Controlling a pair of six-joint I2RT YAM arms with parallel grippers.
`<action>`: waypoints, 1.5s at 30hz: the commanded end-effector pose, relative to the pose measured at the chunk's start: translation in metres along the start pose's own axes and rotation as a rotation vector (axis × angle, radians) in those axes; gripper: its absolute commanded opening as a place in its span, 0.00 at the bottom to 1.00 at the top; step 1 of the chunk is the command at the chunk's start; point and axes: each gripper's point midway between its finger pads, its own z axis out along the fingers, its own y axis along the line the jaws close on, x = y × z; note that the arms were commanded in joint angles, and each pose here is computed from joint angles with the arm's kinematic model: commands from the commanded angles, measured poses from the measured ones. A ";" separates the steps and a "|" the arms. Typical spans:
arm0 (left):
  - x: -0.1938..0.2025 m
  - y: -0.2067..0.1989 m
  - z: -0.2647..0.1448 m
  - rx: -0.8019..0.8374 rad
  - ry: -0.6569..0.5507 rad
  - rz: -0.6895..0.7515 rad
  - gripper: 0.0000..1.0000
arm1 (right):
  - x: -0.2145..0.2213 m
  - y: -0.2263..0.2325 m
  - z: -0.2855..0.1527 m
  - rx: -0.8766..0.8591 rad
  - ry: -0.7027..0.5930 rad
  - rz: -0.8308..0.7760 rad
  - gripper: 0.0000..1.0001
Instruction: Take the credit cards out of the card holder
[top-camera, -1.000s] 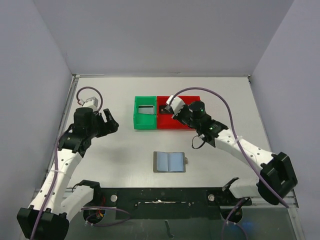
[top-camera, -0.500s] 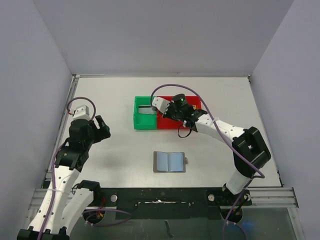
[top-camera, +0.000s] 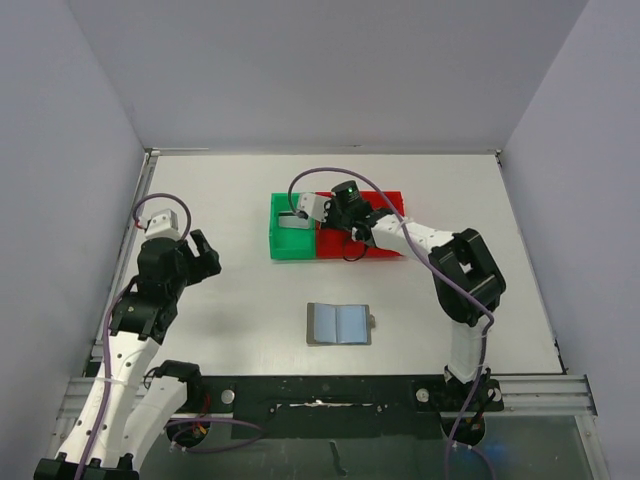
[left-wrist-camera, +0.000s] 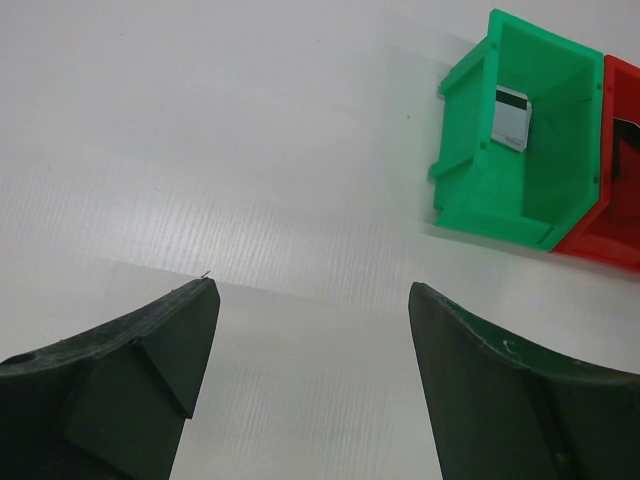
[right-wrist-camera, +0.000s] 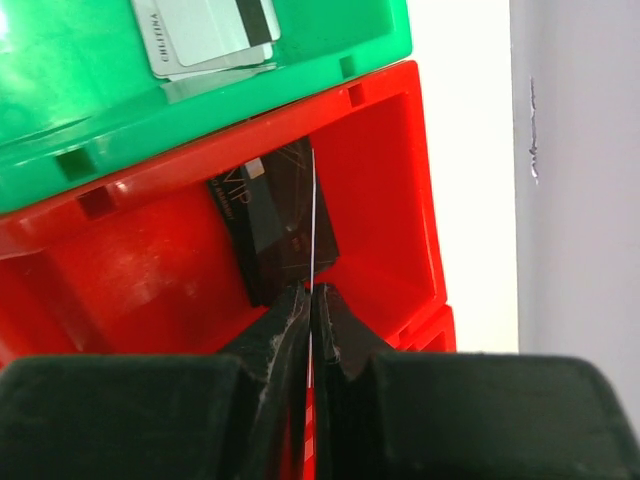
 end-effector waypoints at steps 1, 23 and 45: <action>-0.019 -0.008 -0.001 0.029 -0.060 -0.002 0.76 | -0.016 -0.038 0.003 0.108 -0.031 -0.067 0.00; -0.015 -0.009 0.002 0.031 -0.040 0.003 0.76 | -0.011 -0.027 0.021 0.064 -0.046 -0.154 0.21; -0.018 -0.011 -0.003 0.047 -0.060 0.002 0.71 | -0.012 -0.032 0.017 -0.008 -0.065 -0.062 0.37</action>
